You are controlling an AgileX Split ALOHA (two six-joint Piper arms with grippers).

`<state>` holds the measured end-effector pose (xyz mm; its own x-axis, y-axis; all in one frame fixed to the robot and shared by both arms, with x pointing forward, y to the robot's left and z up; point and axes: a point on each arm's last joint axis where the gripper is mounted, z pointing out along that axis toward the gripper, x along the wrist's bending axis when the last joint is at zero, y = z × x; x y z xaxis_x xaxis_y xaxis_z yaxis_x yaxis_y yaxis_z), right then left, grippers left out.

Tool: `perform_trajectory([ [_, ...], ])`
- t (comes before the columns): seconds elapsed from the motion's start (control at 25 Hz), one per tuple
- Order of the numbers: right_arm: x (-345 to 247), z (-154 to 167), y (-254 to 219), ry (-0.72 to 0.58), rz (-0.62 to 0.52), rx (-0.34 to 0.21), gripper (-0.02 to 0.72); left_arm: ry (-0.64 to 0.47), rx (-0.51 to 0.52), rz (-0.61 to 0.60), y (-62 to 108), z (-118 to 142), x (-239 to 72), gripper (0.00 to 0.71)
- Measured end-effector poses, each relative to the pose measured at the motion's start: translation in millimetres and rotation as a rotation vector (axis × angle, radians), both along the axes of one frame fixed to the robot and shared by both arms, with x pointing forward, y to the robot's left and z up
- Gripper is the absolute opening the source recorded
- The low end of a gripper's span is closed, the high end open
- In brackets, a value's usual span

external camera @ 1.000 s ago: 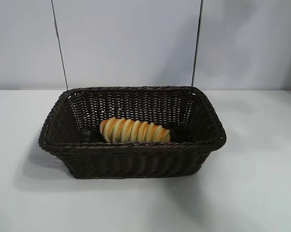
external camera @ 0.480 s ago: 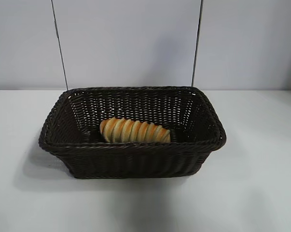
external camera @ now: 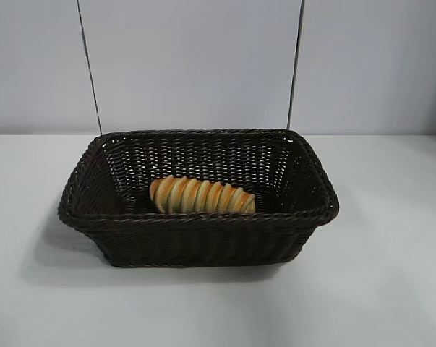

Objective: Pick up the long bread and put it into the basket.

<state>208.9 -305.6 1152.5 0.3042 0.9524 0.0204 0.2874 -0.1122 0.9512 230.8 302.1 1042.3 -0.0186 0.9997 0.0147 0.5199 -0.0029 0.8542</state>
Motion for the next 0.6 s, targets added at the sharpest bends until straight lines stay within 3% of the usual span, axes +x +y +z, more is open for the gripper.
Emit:
perform_trajectory([
  [0.24, -18.7, -41.1, 3.5, -0.048, 0.003, -0.006, 0.695, 0.000, 0.000, 0.000, 0.0, 0.0, 0.0, 0.687],
  [0.48, 1.8, -76.1, 8.6, 0.094, 0.082, 0.094, 0.695, 0.000, 0.000, 0.000, 0.0, 0.0, 0.0, 0.687],
  [0.6, 12.2, -95.7, 8.7, 0.173, 0.109, 0.090, 0.695, 0.000, 0.000, 0.000, 0.0, 0.0, 0.0, 0.687],
])
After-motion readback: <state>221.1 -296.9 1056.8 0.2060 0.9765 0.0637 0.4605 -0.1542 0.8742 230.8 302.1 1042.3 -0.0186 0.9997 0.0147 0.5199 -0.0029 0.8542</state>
